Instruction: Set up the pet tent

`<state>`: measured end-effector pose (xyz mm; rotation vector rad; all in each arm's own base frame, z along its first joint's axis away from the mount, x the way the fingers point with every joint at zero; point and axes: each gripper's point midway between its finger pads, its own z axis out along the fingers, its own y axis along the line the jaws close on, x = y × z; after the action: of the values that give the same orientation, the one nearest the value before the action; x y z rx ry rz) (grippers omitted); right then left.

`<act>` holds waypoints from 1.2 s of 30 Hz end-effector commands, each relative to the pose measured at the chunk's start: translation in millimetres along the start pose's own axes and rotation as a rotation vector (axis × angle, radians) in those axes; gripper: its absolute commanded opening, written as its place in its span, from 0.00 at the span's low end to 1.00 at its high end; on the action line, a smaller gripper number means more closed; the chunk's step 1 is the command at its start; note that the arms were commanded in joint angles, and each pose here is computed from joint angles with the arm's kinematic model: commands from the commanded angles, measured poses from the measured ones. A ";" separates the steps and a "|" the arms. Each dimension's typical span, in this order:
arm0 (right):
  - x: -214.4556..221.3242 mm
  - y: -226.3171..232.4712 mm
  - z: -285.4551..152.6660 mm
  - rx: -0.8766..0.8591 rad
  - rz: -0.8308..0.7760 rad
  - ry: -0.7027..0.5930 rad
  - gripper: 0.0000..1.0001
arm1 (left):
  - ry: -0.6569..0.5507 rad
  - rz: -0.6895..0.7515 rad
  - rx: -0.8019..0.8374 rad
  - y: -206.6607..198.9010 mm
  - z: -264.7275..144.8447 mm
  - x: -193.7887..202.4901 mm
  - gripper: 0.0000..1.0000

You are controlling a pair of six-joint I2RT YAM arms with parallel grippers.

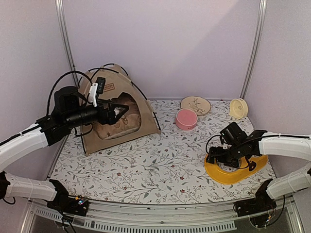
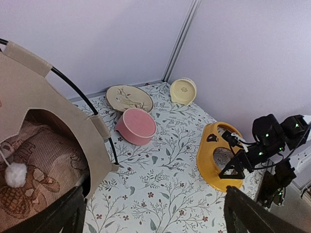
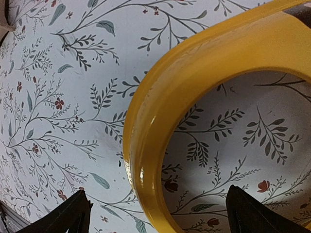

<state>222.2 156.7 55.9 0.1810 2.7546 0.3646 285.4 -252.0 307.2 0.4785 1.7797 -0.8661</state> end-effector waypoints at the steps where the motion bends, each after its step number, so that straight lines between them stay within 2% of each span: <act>1: -4.1 20.0 11.3 -0.072 0.008 0.005 0.99 | -0.077 0.013 0.010 -10.2 -4.8 -29.6 1.00; 11: -4.8 33.2 18.3 -0.103 -0.027 0.009 0.99 | -0.062 -0.009 -0.021 -5.6 -10.2 -25.2 1.00; 20: 1.5 63.1 26.5 -0.130 -0.087 0.026 0.99 | -0.067 -0.012 -0.001 -8.1 -7.5 -25.5 0.99; 25: -10.2 98.2 27.5 -0.186 -0.124 0.004 0.99 | -0.064 -0.021 -0.001 -6.9 -6.4 -21.5 0.99; 33: -37.8 193.4 36.6 -0.325 -0.258 -0.031 0.99 | -0.064 -0.052 0.044 -14.6 1.9 -28.5 1.00; 36: -35.7 225.8 39.0 -0.354 -0.327 -0.025 0.99 | -0.064 -0.060 0.039 -15.2 -1.5 -29.5 1.00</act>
<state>281.1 328.0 74.6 -0.1953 2.6643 0.6443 290.4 -253.8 320.2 0.4178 1.7697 -0.9059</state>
